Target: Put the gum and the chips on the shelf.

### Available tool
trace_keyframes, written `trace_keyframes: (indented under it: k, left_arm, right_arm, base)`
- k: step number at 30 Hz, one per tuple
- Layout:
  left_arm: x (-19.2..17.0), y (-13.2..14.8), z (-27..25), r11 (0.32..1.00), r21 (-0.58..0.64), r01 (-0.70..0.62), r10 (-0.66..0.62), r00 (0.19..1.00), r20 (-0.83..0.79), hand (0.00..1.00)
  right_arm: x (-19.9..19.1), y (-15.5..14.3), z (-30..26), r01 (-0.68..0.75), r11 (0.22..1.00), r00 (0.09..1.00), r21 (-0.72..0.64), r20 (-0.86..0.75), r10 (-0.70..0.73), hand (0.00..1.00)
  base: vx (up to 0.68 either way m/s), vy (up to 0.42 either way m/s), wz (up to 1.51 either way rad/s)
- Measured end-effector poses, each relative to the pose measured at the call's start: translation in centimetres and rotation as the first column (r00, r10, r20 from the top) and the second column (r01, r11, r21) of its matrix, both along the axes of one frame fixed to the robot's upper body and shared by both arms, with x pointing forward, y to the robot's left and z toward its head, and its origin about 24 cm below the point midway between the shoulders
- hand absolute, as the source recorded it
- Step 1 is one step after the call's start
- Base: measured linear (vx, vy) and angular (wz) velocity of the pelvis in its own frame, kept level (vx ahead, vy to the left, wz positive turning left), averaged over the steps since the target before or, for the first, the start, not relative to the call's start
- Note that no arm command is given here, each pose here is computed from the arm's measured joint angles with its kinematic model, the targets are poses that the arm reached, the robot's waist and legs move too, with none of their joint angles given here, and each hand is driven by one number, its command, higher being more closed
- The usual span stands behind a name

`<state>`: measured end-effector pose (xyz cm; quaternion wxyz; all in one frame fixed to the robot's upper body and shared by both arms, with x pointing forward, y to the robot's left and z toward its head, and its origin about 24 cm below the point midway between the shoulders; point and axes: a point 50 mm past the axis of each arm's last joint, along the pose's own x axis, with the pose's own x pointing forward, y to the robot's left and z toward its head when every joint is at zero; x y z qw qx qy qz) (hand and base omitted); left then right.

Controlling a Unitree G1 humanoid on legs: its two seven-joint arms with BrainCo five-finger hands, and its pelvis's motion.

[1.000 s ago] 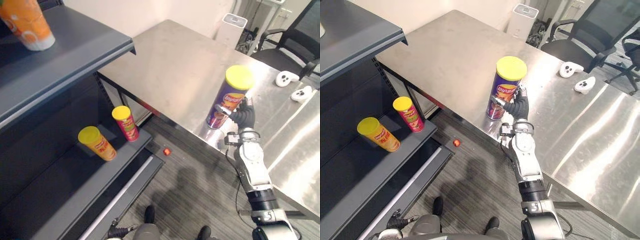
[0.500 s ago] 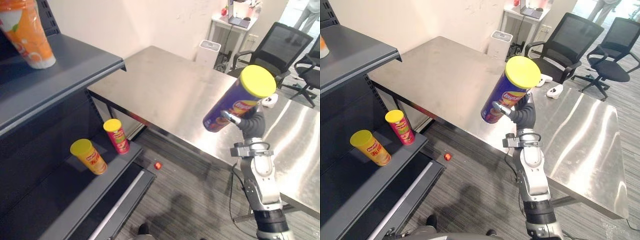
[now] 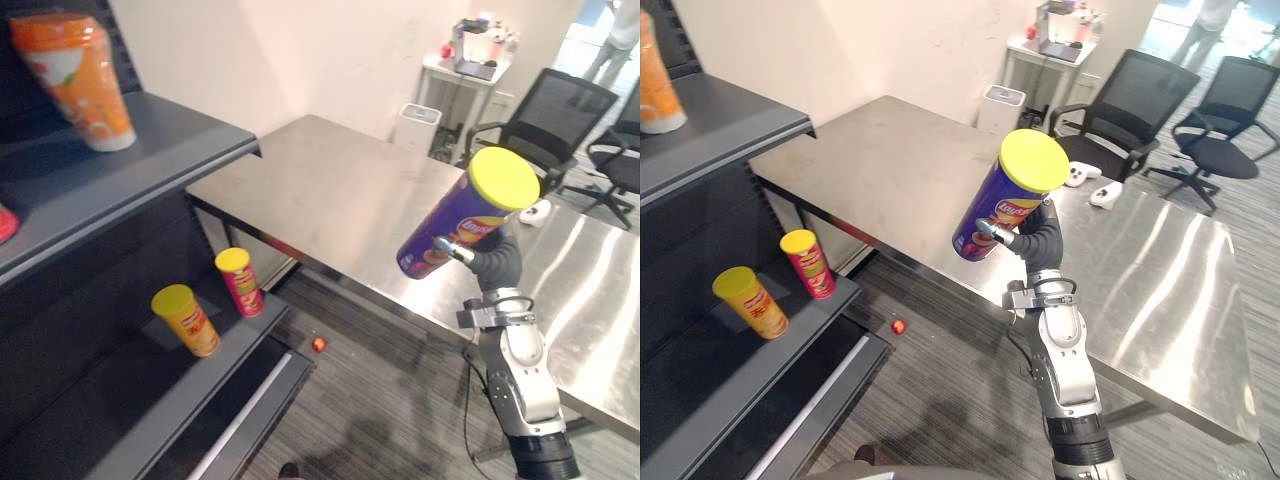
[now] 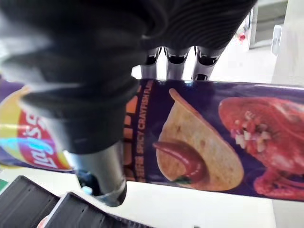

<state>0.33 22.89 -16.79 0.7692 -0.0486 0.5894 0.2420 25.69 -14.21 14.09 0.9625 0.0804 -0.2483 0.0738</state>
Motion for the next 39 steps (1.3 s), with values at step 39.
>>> trace_keyframes:
  k: [39]
  left_arm:
    - [2.1,-0.2,0.6,0.976,-0.024,0.215,-0.213,0.975,0.058,0.00]
  right_arm:
    - [-1.5,-5.9,-0.5,0.378,0.915,0.922,-0.142,-0.033,-0.386,1.00]
  base:
    - [0.01,0.055,0.81]
